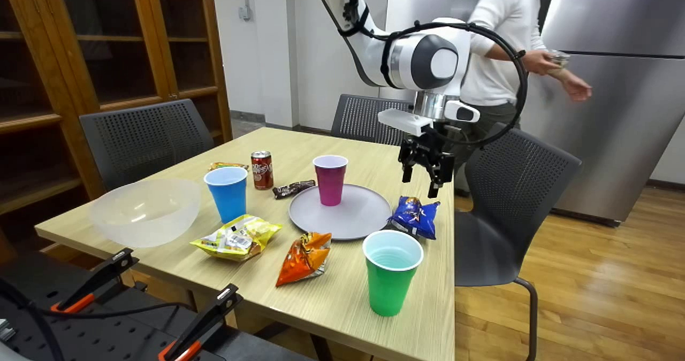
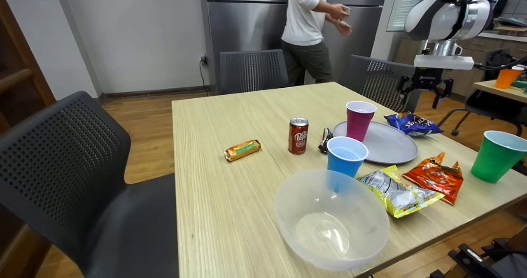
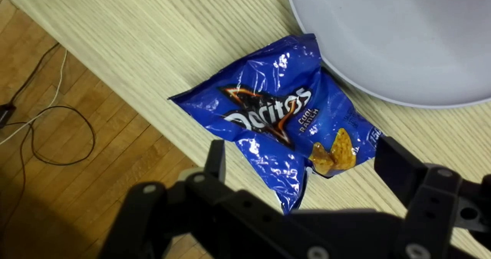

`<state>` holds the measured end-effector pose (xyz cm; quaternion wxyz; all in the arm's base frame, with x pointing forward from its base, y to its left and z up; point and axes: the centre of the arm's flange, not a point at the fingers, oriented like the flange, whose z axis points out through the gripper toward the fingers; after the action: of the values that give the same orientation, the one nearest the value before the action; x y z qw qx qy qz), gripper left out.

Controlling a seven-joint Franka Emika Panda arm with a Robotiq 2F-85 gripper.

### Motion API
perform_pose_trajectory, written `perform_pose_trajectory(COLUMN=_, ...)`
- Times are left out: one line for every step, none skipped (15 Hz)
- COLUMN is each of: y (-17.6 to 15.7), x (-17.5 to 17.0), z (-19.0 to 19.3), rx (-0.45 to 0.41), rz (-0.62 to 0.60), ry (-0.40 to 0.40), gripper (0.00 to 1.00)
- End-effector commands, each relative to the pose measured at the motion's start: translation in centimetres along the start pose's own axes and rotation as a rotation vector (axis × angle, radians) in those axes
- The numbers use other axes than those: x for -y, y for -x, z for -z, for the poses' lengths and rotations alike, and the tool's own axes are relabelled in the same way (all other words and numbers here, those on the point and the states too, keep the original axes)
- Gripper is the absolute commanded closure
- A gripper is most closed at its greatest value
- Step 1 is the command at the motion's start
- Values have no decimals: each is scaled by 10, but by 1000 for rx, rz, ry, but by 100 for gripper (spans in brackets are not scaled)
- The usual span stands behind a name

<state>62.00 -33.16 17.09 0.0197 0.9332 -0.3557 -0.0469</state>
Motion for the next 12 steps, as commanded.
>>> perform_pose_trajectory(y=0, x=0, z=0, rx=0, rz=0, ry=0, gripper=0)
perform_pose_trajectory(y=-1, x=0, z=0, rx=0, rz=1, ry=0, gripper=0)
perform_pose_trajectory(y=-1, x=0, z=0, rx=0, rz=1, ry=0, gripper=0)
perform_pose_trajectory(y=-2, x=1, z=-2, rx=4, rz=9, ry=4, gripper=0)
perform_pose_trajectory(y=-5, x=2, z=-5, rx=12, rz=16, ry=5, gripper=0)
perform_pose_trajectory(y=-6, x=2, z=-7, rx=17, rz=25, ry=5, gripper=0)
perform_pose_trajectory(y=-8, x=2, z=-9, rx=22, rz=32, ry=3, gripper=0)
perform_pose_trajectory(y=-8, x=2, z=-11, rx=22, rz=33, ry=2, gripper=0)
perform_pose_trajectory(y=-11, x=2, z=-14, rx=40, rz=55, ry=4, gripper=0)
perform_pose_trajectory(y=-12, x=2, z=-16, rx=49, rz=71, ry=7, gripper=0)
perform_pose_trajectory(y=-14, x=2, z=-19, rx=54, rz=85, ry=9, gripper=0)
perform_pose_trajectory(y=-15, x=2, z=-20, rx=56, rz=99, ry=13, gripper=0)
